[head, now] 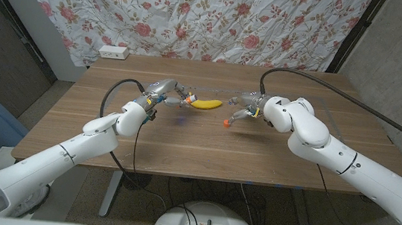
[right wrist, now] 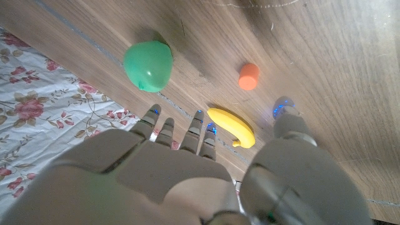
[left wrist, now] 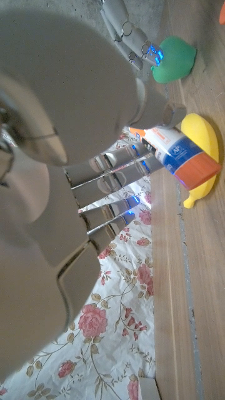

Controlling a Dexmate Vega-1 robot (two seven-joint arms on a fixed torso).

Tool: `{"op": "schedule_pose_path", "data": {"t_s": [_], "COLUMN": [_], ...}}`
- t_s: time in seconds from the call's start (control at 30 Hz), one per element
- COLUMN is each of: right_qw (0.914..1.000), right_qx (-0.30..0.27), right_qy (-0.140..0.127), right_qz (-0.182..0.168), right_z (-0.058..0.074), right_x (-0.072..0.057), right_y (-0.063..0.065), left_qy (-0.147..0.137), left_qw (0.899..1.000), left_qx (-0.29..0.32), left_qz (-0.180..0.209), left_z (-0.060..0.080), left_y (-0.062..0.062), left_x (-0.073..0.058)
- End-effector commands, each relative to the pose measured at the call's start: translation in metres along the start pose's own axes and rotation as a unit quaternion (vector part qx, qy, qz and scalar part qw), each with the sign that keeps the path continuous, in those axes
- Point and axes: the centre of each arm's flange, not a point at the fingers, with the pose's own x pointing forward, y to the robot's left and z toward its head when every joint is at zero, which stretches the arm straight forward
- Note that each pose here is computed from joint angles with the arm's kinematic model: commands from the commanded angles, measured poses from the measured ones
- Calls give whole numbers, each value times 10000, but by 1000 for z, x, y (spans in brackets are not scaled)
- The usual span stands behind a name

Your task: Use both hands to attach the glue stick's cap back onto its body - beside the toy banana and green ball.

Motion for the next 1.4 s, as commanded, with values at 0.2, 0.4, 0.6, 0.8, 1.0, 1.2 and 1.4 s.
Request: {"op": "schedule_pose_path", "data": {"t_s": [0.2, 0.4, 0.6, 0.8, 1.0, 1.2, 1.4], "right_qw": [9996, 9993, 9991, 9988, 9986, 9986, 9983], "right_qx": [-264, -337, -401, -487, -511, -534, -576], "right_qy": [-46, -52, -27, -43, -53, -16, 8], "right_qz": [112, 124, 112, 95, 80, 43, -51], "right_z": [12, 15, 18, 22, 26, 24, 23], "right_x": [21, 27, 31, 36, 39, 42, 44], "right_y": [12, 18, 23, 26, 31, 34, 36], "left_qy": [-43, -52, -51, -21, 0, 5, -10], "left_qw": [9999, 9999, 9999, 9999, 9999, 9999, 9999], "left_qx": [-135, -131, -134, -149, -151, -163, -146], "left_qz": [40, 20, 19, 10, -24, -57, -92], "left_z": [0, 0, 0, 0, 0, 0, 1], "left_y": [-2, -3, -4, -5, -7, -9, -11], "left_x": [7, 10, 11, 11, 10, 9, 8]}}
